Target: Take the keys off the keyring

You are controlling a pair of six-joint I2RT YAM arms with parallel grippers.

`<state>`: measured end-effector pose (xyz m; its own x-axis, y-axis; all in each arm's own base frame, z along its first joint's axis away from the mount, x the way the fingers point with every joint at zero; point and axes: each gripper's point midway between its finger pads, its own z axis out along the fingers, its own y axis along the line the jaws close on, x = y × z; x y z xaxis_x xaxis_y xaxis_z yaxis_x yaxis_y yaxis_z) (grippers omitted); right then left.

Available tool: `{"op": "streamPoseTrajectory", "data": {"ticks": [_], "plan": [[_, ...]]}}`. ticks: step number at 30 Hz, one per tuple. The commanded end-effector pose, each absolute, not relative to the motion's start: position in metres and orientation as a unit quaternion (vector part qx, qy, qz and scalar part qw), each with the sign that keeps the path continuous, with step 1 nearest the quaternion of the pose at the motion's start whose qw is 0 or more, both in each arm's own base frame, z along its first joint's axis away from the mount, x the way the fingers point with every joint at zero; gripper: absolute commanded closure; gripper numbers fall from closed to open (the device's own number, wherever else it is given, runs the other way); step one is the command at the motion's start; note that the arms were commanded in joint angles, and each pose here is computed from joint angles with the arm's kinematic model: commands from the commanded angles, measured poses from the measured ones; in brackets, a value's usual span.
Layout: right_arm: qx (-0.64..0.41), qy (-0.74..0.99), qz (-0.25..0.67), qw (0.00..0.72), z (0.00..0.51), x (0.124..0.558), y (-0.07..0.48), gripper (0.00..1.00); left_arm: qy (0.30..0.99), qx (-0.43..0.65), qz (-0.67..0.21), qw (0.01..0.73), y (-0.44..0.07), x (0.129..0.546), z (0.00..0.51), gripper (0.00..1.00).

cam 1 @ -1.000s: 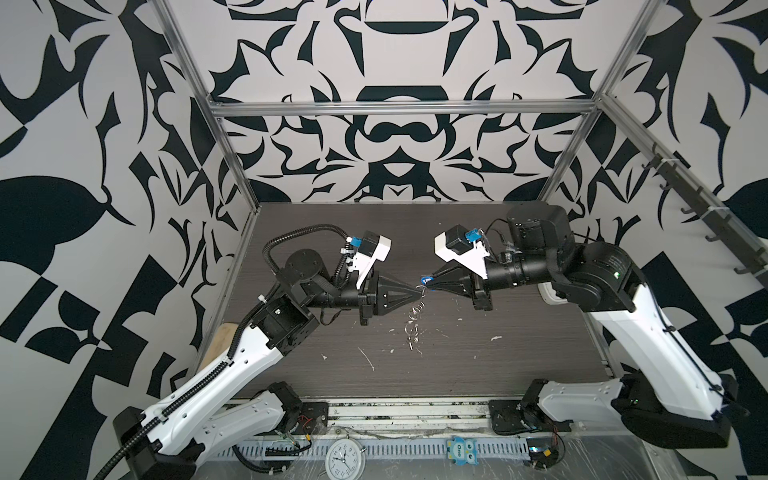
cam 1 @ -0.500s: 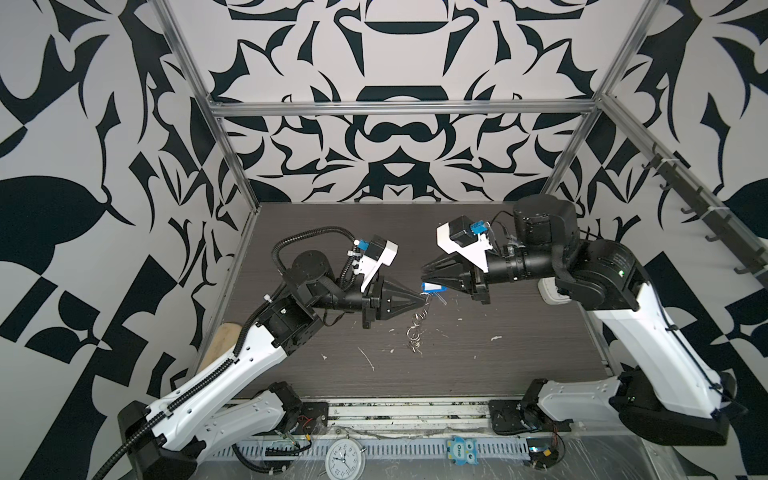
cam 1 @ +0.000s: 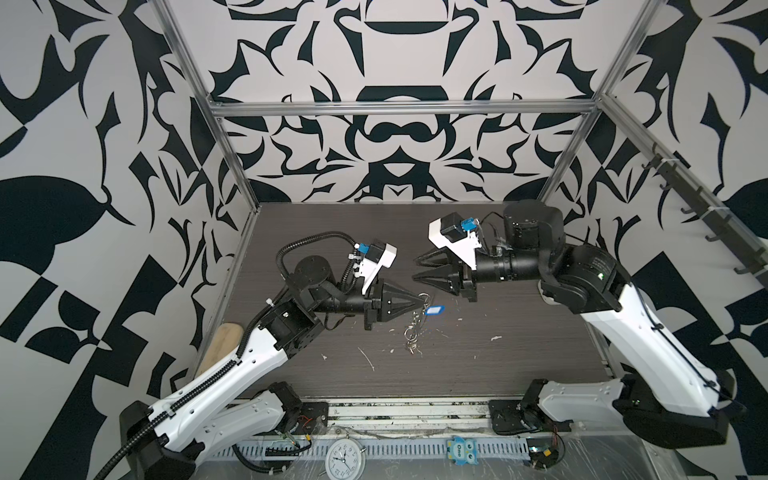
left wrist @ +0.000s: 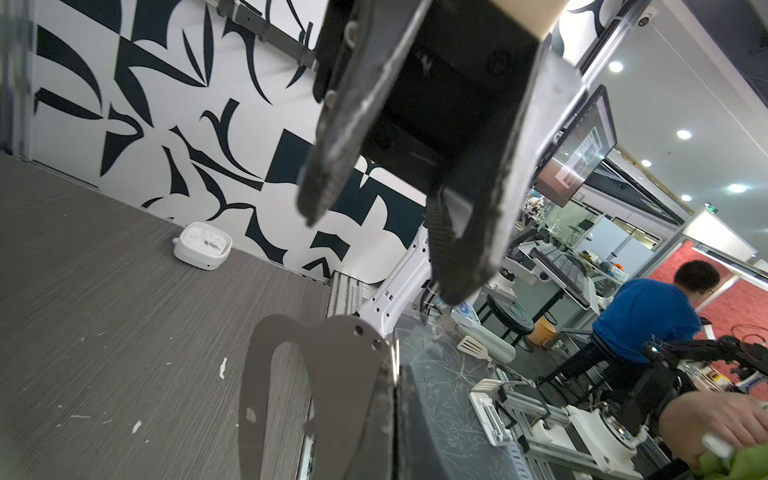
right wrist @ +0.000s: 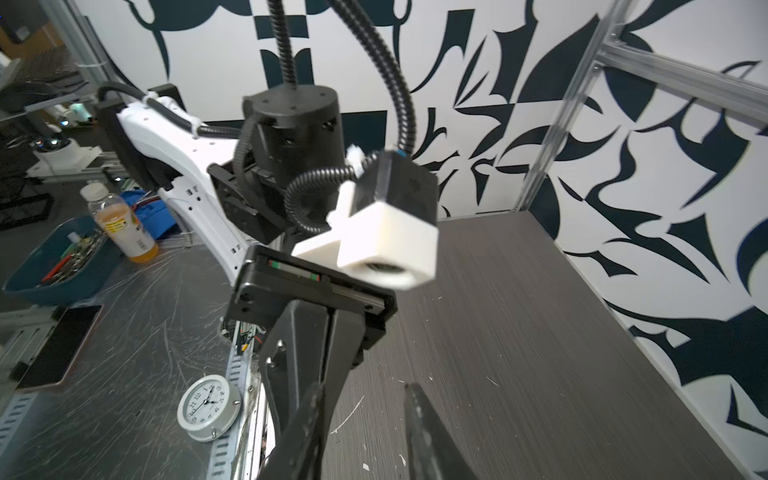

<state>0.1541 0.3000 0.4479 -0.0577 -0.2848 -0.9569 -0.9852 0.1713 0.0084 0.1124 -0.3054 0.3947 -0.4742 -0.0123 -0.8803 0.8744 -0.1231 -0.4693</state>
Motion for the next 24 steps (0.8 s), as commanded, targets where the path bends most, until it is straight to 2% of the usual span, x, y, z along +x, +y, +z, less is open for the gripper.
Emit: {"op": "streamPoseTrajectory", "data": {"ticks": [1,10,24], "plan": [[-0.445,0.596,0.413,0.526,0.487,0.157,0.289,0.61,0.554,0.365,-0.632,0.401,-0.295,0.117,0.409,1.0],[-0.384,0.629,0.448,0.506,0.445,0.16,0.285,0.6,0.558,0.336,-0.59,0.478,-0.277,0.128,0.418,1.0],[-0.425,0.609,0.5,0.446,0.409,0.135,0.3,0.47,0.548,0.336,-0.581,0.499,-0.271,0.127,0.428,1.0]]}}
